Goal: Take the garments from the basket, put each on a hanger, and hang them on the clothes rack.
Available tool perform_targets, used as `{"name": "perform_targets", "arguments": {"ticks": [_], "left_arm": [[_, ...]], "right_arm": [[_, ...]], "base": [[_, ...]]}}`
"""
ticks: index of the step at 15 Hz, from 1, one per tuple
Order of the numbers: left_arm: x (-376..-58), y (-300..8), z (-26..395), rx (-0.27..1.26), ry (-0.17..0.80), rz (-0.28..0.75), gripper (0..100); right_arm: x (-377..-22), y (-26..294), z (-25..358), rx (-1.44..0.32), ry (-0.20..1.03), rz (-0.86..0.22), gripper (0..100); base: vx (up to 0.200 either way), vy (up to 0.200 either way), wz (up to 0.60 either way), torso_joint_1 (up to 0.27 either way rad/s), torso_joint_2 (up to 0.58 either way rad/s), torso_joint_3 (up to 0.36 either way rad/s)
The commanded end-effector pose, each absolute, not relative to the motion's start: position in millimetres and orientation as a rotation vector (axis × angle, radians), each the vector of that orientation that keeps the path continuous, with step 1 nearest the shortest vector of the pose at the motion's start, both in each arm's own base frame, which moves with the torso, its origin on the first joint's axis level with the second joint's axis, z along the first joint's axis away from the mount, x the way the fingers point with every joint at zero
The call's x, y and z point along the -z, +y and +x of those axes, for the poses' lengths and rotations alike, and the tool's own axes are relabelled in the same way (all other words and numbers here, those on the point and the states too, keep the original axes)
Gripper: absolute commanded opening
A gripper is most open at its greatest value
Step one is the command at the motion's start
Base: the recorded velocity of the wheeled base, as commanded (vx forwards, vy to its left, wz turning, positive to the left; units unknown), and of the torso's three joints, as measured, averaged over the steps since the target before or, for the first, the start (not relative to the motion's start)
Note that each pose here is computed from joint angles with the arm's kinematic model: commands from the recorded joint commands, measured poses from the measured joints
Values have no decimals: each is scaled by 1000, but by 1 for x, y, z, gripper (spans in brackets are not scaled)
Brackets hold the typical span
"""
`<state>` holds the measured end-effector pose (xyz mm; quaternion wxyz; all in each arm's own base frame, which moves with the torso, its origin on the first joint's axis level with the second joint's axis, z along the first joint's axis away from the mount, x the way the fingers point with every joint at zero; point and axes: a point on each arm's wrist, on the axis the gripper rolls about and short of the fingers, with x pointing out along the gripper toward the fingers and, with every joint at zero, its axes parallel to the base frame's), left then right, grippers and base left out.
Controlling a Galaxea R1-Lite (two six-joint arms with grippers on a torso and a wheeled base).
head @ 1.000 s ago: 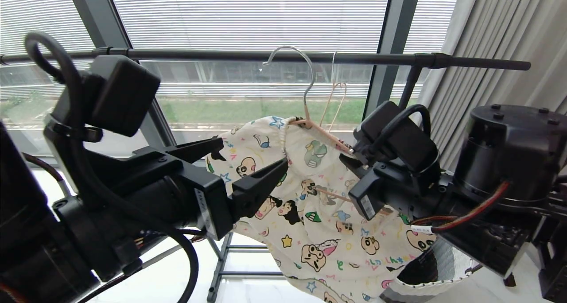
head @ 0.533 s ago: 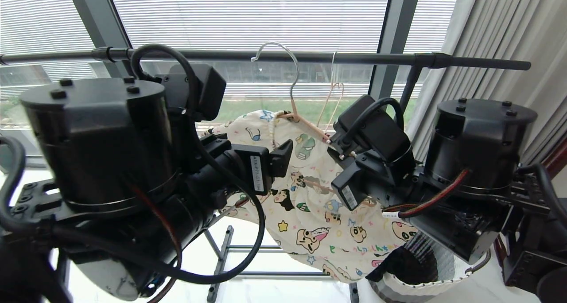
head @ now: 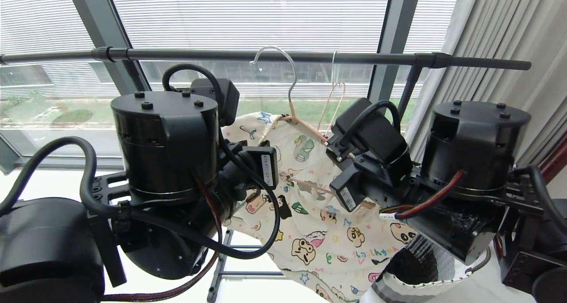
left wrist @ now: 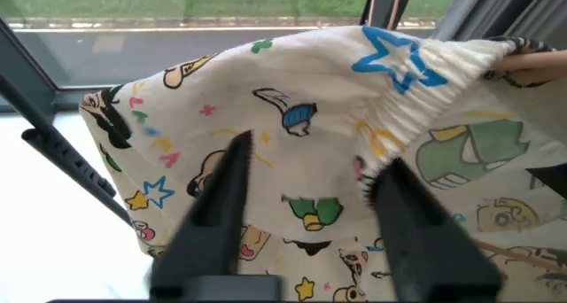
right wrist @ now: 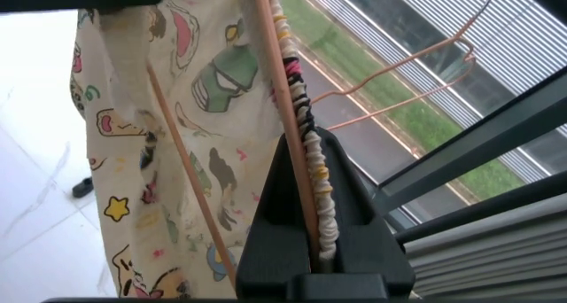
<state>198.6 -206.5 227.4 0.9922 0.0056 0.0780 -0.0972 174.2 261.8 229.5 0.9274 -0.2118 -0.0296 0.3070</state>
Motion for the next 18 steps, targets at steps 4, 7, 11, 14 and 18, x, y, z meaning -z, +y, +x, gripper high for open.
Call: {"name": "perform_targets", "arguments": {"ticks": [4, 7, 11, 14, 18], "left_arm": [[-222, -206, 197, 196, 171, 30, 0], [-226, -195, 188, 197, 159, 33, 0], [-226, -184, 158, 271, 149, 54, 0], [-219, -205, 142, 366, 172, 51, 0], [-226, -240, 149, 406, 174, -41, 0]], "right_arm": [[-229, 261, 175, -625, -56, -428, 0], [-227, 259, 176, -574, -30, -394, 0], [-227, 259, 176, -565, -18, -360, 0], [-227, 266, 176, -575, -21, -359, 0], [-233, 278, 179, -578, -43, -340, 0]], "base": [[0, 0, 0, 0, 0, 0], [0, 0, 0, 0, 0, 0], [0, 0, 0, 0, 0, 0], [0, 0, 0, 0, 0, 0], [0, 0, 0, 0, 0, 0]]}}
